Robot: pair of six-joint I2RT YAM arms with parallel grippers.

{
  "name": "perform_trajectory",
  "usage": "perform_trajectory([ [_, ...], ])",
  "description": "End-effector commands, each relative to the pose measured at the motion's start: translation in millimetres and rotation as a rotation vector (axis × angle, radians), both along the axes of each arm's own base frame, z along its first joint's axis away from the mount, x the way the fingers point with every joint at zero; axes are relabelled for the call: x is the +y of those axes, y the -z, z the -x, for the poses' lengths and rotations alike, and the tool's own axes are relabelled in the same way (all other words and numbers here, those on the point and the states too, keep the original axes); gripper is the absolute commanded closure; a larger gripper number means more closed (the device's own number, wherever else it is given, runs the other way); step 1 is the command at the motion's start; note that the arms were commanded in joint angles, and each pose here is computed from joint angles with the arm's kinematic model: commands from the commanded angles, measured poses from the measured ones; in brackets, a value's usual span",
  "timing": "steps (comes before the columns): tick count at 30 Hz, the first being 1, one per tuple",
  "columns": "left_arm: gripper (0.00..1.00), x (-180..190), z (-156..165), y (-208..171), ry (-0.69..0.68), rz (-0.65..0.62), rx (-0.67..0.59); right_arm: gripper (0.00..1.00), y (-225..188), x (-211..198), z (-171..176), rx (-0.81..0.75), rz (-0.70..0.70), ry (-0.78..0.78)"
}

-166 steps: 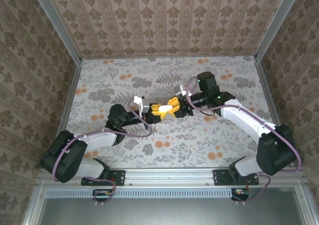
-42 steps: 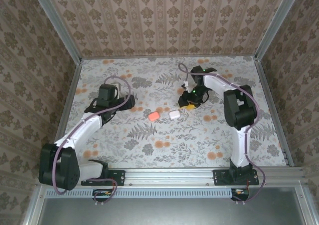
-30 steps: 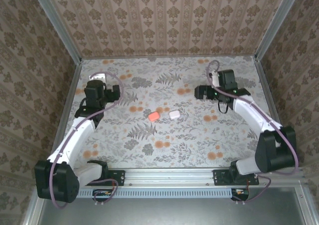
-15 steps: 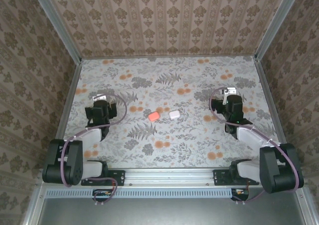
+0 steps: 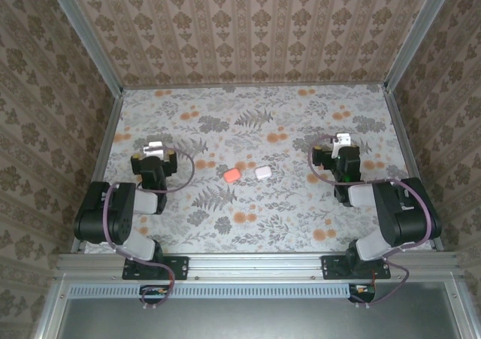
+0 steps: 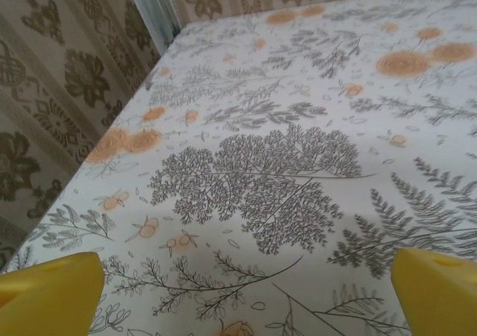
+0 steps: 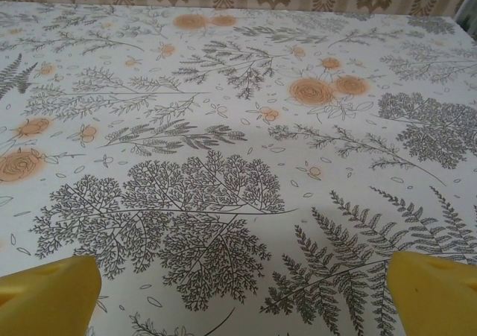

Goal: Insert the wireless bluetooth earbuds into the charging case

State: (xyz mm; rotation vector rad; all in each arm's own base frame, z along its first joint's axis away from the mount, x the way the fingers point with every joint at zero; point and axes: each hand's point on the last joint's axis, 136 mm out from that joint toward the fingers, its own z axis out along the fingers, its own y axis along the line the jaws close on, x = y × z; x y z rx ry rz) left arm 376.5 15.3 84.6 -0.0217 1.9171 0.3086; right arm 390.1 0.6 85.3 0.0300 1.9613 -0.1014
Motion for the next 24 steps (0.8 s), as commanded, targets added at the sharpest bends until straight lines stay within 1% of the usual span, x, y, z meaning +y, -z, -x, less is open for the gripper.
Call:
perform_trajectory([
  [1,0.00,2.2,-19.4,-13.5,0.033,0.064,-0.034,0.00,-14.3,7.8,-6.3,-0.075,-0.016,-0.055],
  [2,0.00,4.7,-16.8,-11.0,0.030,0.100,-0.013,0.00,-12.7,7.0,-6.8,-0.060,-0.029,-0.062],
  [4,0.00,4.9,-17.5,-12.7,0.032,0.092,-0.031,0.00,-11.0,1.4,-10.9,-0.039,-0.081,-0.063],
  [5,0.00,4.5,-16.8,-11.2,0.031,0.099,-0.017,0.00,-11.2,-2.6,-11.1,-0.034,-0.100,-0.055],
  [8,0.00,3.5,-16.7,-11.1,0.036,0.098,-0.019,0.00,-11.5,-3.0,-10.6,-0.039,-0.097,-0.053],
  [12,0.00,-5.6,-20.0,-10.6,0.089,0.088,-0.001,0.00,-11.4,-3.0,-10.7,-0.038,-0.097,-0.053],
  [24,0.00,-5.9,-20.1,-10.8,0.092,0.088,-0.002,0.00,-10.7,-2.9,-10.5,-0.036,-0.098,-0.053],
])
